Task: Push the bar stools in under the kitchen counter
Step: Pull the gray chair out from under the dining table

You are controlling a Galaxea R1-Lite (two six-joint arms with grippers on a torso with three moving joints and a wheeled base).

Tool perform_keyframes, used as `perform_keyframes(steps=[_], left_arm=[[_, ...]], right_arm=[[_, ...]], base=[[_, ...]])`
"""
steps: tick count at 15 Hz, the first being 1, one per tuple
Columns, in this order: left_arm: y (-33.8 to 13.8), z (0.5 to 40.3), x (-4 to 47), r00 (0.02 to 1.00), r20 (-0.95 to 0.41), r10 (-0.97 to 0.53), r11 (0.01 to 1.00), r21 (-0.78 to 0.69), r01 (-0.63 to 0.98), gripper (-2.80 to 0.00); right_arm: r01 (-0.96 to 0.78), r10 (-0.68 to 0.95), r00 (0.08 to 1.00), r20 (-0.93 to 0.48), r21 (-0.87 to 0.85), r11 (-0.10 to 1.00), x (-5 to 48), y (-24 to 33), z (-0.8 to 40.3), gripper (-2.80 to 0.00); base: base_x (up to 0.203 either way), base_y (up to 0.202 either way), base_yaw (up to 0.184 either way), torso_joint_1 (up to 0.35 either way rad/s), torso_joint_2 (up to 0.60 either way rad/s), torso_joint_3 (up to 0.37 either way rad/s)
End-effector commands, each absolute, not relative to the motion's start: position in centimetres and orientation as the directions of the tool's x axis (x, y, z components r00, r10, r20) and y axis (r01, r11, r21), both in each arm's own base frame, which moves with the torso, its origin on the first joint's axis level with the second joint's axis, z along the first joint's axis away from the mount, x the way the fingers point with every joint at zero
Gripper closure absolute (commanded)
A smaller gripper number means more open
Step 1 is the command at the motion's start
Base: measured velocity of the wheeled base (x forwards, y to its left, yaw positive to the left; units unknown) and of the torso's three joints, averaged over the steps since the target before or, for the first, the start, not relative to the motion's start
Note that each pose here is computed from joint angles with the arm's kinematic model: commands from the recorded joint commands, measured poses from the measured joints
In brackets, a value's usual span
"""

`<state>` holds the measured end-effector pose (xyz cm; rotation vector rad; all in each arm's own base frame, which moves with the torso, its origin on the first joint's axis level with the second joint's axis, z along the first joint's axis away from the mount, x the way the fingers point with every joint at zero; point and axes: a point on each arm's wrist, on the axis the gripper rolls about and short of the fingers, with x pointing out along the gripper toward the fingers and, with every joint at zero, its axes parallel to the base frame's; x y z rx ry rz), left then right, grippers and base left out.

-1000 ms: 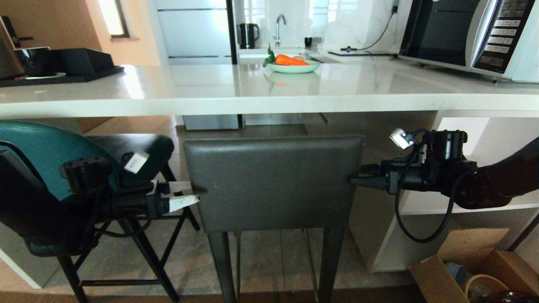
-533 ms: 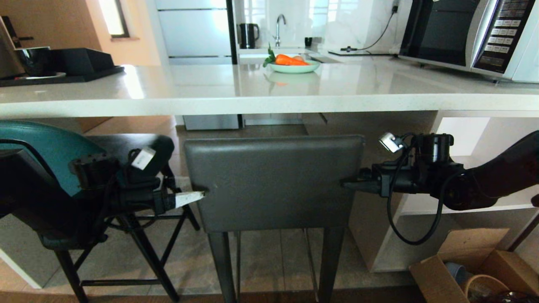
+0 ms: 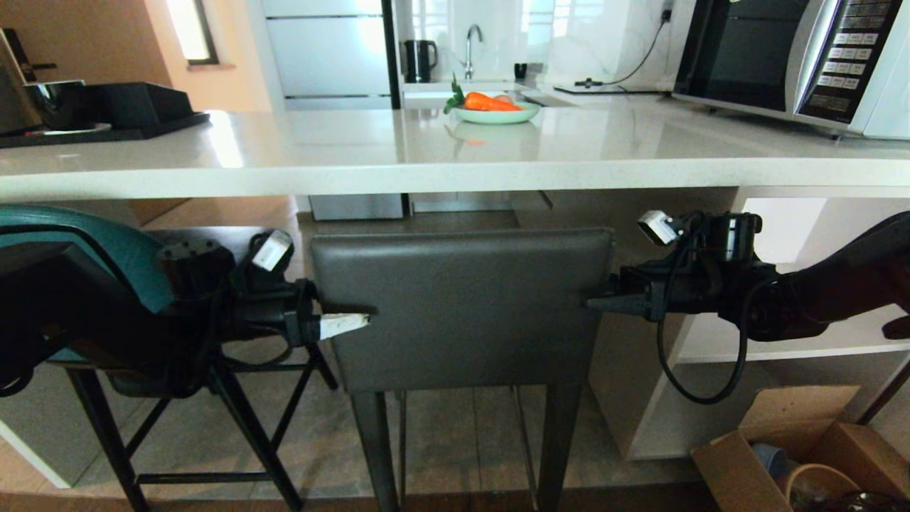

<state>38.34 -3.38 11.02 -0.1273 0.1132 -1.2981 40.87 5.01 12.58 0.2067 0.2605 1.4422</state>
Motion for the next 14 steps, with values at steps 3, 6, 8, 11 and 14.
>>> perform_keyframes(steps=[3,6,8,11,14], left_arm=[[-3.6,10.4,39.2,0.252,-0.010,-0.968,0.251,-0.158,0.955,-2.80],[-4.1,10.1,39.2,0.240,-0.012,-0.971,0.239,-0.169,0.956,-2.80],[-4.6,10.2,39.1,0.229,-0.012,-0.973,0.228,-0.168,0.959,-2.80],[-4.8,10.3,39.2,0.225,-0.010,-0.974,0.223,-0.165,0.961,-2.80],[-4.8,10.3,39.3,0.226,-0.009,-0.974,0.225,-0.162,0.961,-2.80]], right_arm=[[-0.955,0.999,0.032,-0.037,0.294,0.041,41.9,6.5,11.9,-2.80],[-0.951,0.999,-0.020,-0.036,0.309,-0.008,41.4,8.1,11.5,-2.80],[-0.951,0.999,-0.033,-0.036,0.309,-0.020,41.3,8.6,11.4,-2.80],[-0.951,0.999,-0.034,-0.036,0.307,-0.022,41.2,8.6,11.4,-2.80],[-0.951,0.999,-0.035,-0.036,0.309,-0.022,41.2,8.6,11.3,-2.80]], base=[[0.000,0.000,0.000,0.000,0.00,0.000],[0.000,0.000,0.000,0.000,0.00,0.000],[0.000,0.000,0.000,0.000,0.00,0.000],[0.000,0.000,0.000,0.000,0.00,0.000],[0.000,0.000,0.000,0.000,0.00,0.000]])
